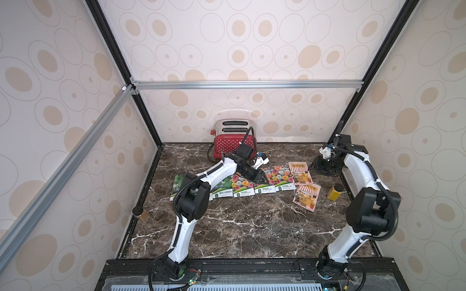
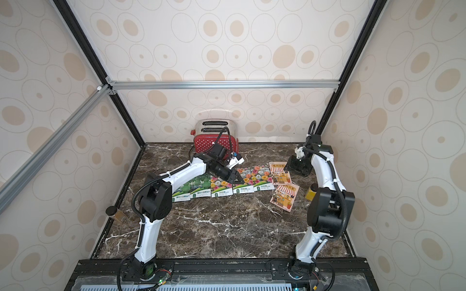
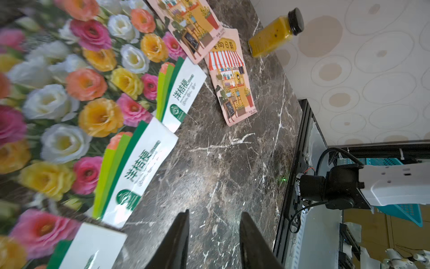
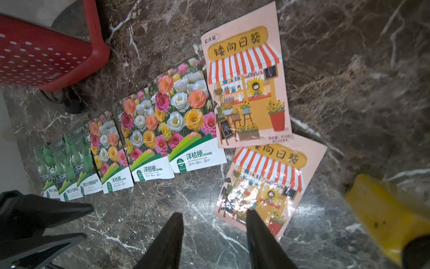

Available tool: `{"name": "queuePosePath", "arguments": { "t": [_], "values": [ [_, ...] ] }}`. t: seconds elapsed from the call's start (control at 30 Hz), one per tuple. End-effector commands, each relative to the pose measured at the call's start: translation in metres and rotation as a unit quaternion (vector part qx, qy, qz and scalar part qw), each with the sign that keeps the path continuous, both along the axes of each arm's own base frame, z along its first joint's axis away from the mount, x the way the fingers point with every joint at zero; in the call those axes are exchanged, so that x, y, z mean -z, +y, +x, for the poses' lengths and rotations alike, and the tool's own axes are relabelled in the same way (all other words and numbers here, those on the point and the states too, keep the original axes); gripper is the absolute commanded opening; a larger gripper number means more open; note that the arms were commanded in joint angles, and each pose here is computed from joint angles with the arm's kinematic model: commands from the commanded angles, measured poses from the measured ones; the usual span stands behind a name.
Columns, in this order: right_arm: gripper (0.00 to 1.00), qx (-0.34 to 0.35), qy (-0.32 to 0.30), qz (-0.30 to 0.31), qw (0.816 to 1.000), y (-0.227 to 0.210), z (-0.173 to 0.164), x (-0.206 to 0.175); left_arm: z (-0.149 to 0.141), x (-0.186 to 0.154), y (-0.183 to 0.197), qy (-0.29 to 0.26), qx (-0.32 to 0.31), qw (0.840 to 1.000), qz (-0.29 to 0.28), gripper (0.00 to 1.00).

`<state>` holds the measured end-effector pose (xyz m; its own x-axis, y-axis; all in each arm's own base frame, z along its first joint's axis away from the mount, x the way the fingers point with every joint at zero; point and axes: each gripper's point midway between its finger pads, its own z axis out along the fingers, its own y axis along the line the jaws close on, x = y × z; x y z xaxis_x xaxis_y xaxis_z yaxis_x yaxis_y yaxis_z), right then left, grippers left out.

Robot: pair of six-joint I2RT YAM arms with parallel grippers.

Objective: Arrange the seed packets in a row
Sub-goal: Pick up the seed packet from the center of the board.

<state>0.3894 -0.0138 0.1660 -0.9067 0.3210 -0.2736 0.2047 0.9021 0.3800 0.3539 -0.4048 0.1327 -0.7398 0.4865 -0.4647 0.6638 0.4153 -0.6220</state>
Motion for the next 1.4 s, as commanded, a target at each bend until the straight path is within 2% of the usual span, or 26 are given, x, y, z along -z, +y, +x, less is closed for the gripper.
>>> {"name": "queuePosePath", "arguments": {
  "t": [0.0, 0.2, 0.4, 0.5, 0.7, 1.0, 1.37],
  "values": [
    [0.49, 0.035, 0.040, -0.002, 0.999, -0.004, -0.024, 0.037, -0.005, -0.002, -0.028, -0.034, 0.024, 0.999, 0.010, 0.37],
    [0.49, 0.087, 0.069, -0.002, 0.994, -0.018, -0.056, 0.077, -0.020, 0.018, -0.073, -0.054, 0.044, 0.997, 0.027, 0.36],
    [0.49, 0.107, 0.087, 0.010, 0.990, -0.025, -0.069, 0.100, -0.024, 0.036, -0.087, -0.054, 0.046, 0.997, 0.043, 0.36],
    [0.49, 0.117, 0.091, 0.015, 0.989, -0.028, -0.071, 0.109, -0.028, 0.043, -0.094, -0.055, 0.050, 0.996, 0.049, 0.36],
    [0.51, 0.146, 0.098, 0.011, 0.984, -0.036, -0.077, 0.125, -0.018, 0.060, -0.103, -0.054, 0.037, 0.996, 0.057, 0.36],
    [0.51, 0.174, 0.091, 0.013, 0.980, -0.049, -0.082, 0.131, -0.010, 0.080, -0.121, -0.068, 0.015, 0.995, 0.072, 0.38],
    [0.51, 0.172, 0.093, 0.042, 0.980, -0.043, -0.073, 0.146, -0.010, 0.092, -0.134, -0.065, 0.008, 0.996, 0.063, 0.39]
  ]
}}
